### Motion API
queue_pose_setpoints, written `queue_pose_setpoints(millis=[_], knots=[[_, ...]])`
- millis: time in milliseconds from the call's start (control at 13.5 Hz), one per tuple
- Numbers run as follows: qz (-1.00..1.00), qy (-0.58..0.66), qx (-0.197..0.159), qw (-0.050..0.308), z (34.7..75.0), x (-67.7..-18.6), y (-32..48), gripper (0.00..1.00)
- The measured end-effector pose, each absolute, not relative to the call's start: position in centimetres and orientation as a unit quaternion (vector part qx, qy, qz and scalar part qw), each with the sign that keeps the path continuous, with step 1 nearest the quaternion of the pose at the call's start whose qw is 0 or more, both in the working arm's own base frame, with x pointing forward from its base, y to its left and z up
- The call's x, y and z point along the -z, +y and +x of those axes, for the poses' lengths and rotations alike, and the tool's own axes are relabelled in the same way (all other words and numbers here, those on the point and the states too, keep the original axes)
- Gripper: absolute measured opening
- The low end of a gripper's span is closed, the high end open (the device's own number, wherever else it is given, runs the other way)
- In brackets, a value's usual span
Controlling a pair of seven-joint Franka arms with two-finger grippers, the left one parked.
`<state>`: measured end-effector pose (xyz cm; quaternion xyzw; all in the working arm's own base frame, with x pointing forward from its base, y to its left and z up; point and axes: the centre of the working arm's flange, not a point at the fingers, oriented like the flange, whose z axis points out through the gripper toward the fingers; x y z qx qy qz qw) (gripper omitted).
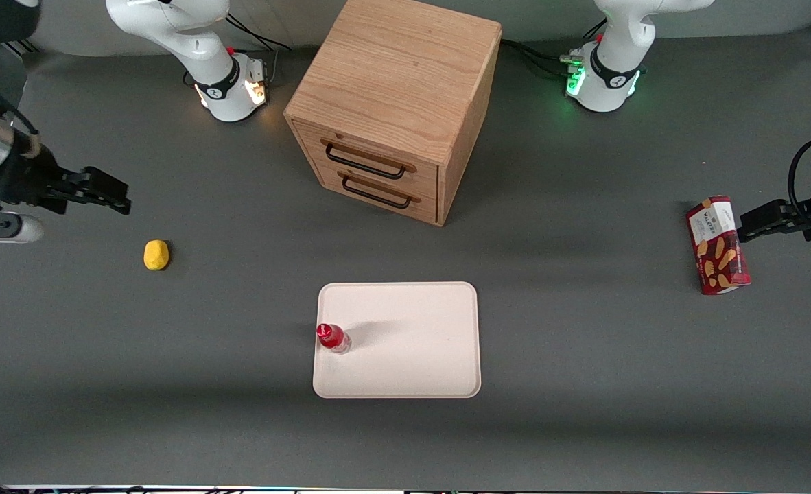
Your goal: Place coke bottle on tray
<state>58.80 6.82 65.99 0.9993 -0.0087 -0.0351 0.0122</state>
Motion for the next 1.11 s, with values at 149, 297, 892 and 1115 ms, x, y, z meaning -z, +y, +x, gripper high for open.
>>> queue_pose_setpoints(millis=[149, 297, 892, 1115], knots=[[1.0, 0.009, 0.021, 0.013, 58.9, -64.8, 3.8, 1.0], [1.0, 0.014, 0.013, 0.012, 58.6, -63.3, 1.2, 1.0], [1.0, 0.029, -0.007, 0.008, 58.7, -62.1, -1.3, 1.0], [0.999, 0.031, -0.016, 0.008, 58.9, -62.3, -1.2, 1.0]])
